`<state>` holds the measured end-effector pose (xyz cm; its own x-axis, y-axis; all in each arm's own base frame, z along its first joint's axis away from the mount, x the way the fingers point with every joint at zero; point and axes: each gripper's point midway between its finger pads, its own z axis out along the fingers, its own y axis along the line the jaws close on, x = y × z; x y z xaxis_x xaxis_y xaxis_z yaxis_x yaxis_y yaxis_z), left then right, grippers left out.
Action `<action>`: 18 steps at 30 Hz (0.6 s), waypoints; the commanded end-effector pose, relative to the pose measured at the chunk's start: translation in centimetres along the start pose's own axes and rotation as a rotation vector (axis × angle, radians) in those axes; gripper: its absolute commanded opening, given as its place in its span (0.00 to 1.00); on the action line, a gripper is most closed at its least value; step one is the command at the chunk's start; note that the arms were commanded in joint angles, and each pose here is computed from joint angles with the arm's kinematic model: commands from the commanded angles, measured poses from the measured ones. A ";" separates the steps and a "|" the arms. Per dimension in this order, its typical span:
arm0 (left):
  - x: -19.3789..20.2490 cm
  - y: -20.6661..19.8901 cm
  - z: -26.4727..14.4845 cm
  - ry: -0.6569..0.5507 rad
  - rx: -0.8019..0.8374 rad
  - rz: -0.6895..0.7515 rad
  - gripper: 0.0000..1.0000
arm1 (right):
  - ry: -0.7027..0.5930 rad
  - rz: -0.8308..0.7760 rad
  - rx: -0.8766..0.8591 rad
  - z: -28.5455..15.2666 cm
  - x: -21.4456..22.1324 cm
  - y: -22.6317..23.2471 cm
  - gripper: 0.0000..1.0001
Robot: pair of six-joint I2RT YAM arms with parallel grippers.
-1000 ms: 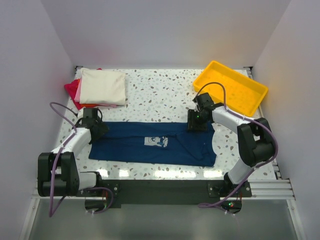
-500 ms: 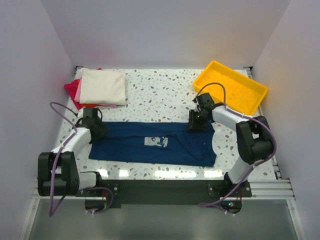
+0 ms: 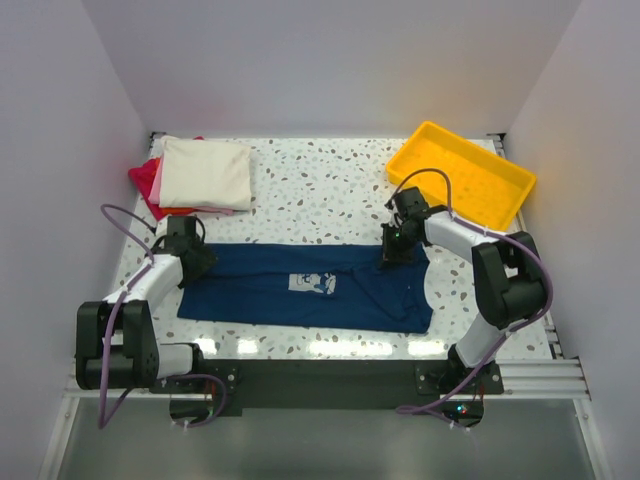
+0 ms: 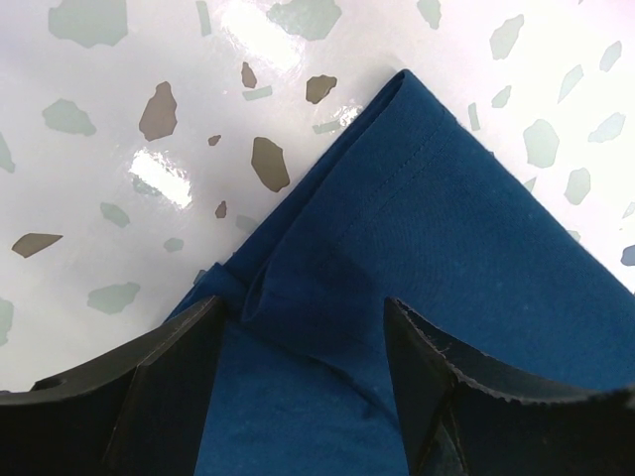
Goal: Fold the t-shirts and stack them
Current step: Fold the tshirt
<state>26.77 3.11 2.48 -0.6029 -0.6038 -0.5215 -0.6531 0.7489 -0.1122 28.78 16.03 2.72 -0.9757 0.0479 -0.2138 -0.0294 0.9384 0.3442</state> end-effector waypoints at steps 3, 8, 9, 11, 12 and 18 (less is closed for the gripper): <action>-1.0 0.1 0.3 -0.038 0.000 -0.007 0.70 | 0.010 -0.018 -0.052 -2.7 0.5 1.6 0.00; -0.8 0.6 0.7 -0.033 -0.020 0.003 0.70 | 0.037 -0.027 -0.120 -4.2 2.2 3.6 0.00; -0.8 0.7 0.7 -0.031 -0.024 0.002 0.70 | 0.040 -0.031 -0.130 -4.6 2.5 3.9 0.00; -0.9 0.7 0.7 -0.031 -0.022 0.008 0.70 | 0.055 -0.045 -0.143 -4.9 3.2 4.6 0.00; -0.8 0.7 0.8 -0.028 -0.023 0.009 0.70 | 0.068 -0.049 -0.146 -5.2 3.7 4.8 0.00; -1.0 0.8 0.8 -0.033 -0.022 0.019 0.70 | 0.128 -0.109 -0.193 -6.1 5.3 7.2 0.00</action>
<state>26.31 3.82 1.90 -0.6170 -0.5959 -0.5140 -0.6566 0.7498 -0.0811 23.06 19.70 7.62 -0.9838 -0.0766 -0.1622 -0.1429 0.8812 0.4506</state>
